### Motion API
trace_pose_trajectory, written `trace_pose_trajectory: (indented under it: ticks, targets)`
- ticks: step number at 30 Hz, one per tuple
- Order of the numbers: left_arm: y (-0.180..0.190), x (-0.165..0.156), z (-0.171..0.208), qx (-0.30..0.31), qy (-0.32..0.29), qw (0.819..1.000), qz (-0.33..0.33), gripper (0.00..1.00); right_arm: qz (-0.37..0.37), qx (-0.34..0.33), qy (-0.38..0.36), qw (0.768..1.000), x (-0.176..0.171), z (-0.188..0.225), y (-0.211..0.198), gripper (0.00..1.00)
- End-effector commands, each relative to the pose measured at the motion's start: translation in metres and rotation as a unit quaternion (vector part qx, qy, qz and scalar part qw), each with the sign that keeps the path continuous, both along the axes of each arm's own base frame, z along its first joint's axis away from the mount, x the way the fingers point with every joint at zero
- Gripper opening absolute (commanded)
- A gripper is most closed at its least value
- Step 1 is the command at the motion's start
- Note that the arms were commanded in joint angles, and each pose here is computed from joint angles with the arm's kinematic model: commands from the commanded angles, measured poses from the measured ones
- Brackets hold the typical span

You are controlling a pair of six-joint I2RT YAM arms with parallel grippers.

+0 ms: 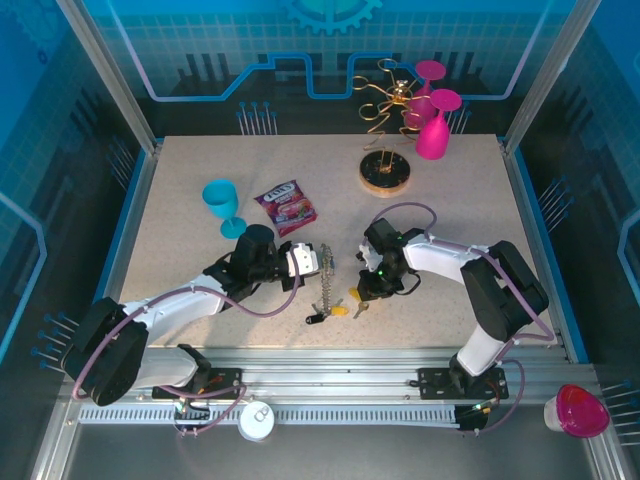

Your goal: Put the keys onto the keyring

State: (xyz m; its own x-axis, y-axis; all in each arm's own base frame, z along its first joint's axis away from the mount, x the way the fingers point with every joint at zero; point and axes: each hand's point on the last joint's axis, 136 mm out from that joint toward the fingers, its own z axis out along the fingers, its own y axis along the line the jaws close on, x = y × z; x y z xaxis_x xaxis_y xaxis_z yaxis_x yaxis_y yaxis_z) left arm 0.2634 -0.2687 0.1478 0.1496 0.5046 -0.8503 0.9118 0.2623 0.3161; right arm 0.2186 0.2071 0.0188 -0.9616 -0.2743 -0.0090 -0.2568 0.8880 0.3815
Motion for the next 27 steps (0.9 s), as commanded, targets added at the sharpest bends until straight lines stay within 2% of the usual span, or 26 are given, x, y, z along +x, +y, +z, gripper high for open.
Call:
trace_pose_trajectory:
  ticks: [1, 14, 17, 22, 27]
  targets:
    - [0.003, 0.002, -0.009, 0.009, 0.011, 1.000, 0.005, 0.00, -0.004, 0.012, 0.013, 1.000, 0.000, 0.002, 0.003, 0.20]
    - [0.003, 0.001, -0.007, 0.009, 0.008, 1.000, 0.004, 0.00, -0.003, 0.005, 0.027, 1.000, -0.006, -0.004, 0.002, 0.16]
    - [0.004, 0.001, -0.006, 0.009, 0.007, 1.000, 0.004, 0.00, -0.004, 0.006, 0.024, 1.000, -0.005, -0.004, 0.003, 0.10]
    - [0.004, 0.001, -0.006, 0.009, 0.006, 1.000, 0.005, 0.00, -0.003, 0.014, 0.006, 1.000, -0.001, 0.007, 0.005, 0.00]
    - [0.004, 0.001, -0.006, 0.010, 0.005, 1.000, 0.005, 0.00, 0.018, 0.038, -0.049, 0.998, 0.006, 0.037, 0.009, 0.00]
